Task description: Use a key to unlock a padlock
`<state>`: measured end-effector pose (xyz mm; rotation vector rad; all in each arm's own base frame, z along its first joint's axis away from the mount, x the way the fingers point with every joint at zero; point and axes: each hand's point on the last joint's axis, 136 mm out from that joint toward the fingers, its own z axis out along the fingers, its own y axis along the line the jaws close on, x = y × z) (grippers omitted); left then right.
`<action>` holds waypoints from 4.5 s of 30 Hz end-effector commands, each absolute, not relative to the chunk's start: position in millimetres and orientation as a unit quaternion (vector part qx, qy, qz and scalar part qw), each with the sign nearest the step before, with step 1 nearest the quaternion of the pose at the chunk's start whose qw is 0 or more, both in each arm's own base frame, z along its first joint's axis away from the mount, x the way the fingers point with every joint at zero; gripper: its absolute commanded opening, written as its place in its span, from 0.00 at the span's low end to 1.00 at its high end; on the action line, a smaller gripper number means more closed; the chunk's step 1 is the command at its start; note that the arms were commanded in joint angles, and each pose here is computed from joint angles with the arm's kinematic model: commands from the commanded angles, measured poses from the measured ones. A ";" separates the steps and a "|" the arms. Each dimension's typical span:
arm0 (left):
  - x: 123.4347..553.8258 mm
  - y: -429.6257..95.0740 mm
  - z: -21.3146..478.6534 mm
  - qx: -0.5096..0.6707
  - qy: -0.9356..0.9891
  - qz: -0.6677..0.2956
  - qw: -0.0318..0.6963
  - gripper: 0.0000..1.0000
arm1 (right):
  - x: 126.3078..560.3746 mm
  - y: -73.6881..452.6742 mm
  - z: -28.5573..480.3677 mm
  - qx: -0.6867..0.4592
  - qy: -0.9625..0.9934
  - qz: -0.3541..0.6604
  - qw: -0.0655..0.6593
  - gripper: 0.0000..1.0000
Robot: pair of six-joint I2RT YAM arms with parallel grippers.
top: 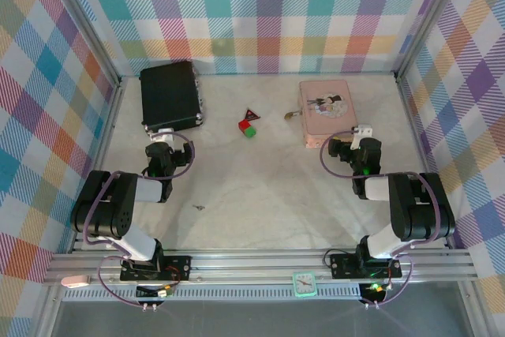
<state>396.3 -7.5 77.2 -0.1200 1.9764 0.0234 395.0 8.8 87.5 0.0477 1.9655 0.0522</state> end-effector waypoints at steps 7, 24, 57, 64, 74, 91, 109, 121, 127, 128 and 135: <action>400.1 -8.6 82.2 -0.044 0.830 0.007 0.556 1.00 | 397.8 11.9 91.9 0.012 0.826 0.027 0.563 0.99; 400.5 -8.7 82.3 -0.044 0.830 0.005 0.556 1.00 | 397.3 11.6 91.9 0.013 0.825 0.027 0.564 0.99; 366.9 -164.2 147.0 -0.044 0.875 -0.219 0.430 1.00 | 532.3 35.5 170.3 -0.018 0.944 0.114 0.308 0.99; 351.4 -198.5 146.0 -0.009 0.872 -0.215 0.439 1.00 | 561.9 19.7 139.2 -0.020 0.951 0.123 0.283 0.99; 351.0 -196.3 157.7 -0.029 0.857 -0.230 0.461 1.00 | 559.9 72.5 118.1 -0.094 0.925 0.260 0.259 0.99; 342.1 -373.0 139.6 0.076 0.818 -0.448 0.353 0.22 | 522.5 116.1 106.4 -0.208 0.918 0.229 0.248 0.81; 328.7 -489.6 115.3 0.130 0.806 -0.493 0.299 0.21 | 528.8 92.0 169.4 -0.073 0.927 0.180 0.322 0.96; 375.6 -412.8 190.2 0.147 0.818 -0.420 0.365 0.84 | 455.6 38.7 192.6 0.151 0.913 0.157 0.344 0.99; 460.7 -370.2 192.2 0.140 0.832 -0.388 0.372 0.86 | 423.2 56.4 165.6 0.178 0.904 0.224 0.317 1.00; 472.9 -367.6 189.7 0.139 0.832 -0.390 0.369 0.86 | 419.9 57.8 158.9 0.184 0.904 0.230 0.310 1.00; 516.9 -376.6 147.0 0.171 0.849 -0.368 0.338 0.85 | 418.2 70.9 126.0 0.196 0.896 0.273 0.290 0.99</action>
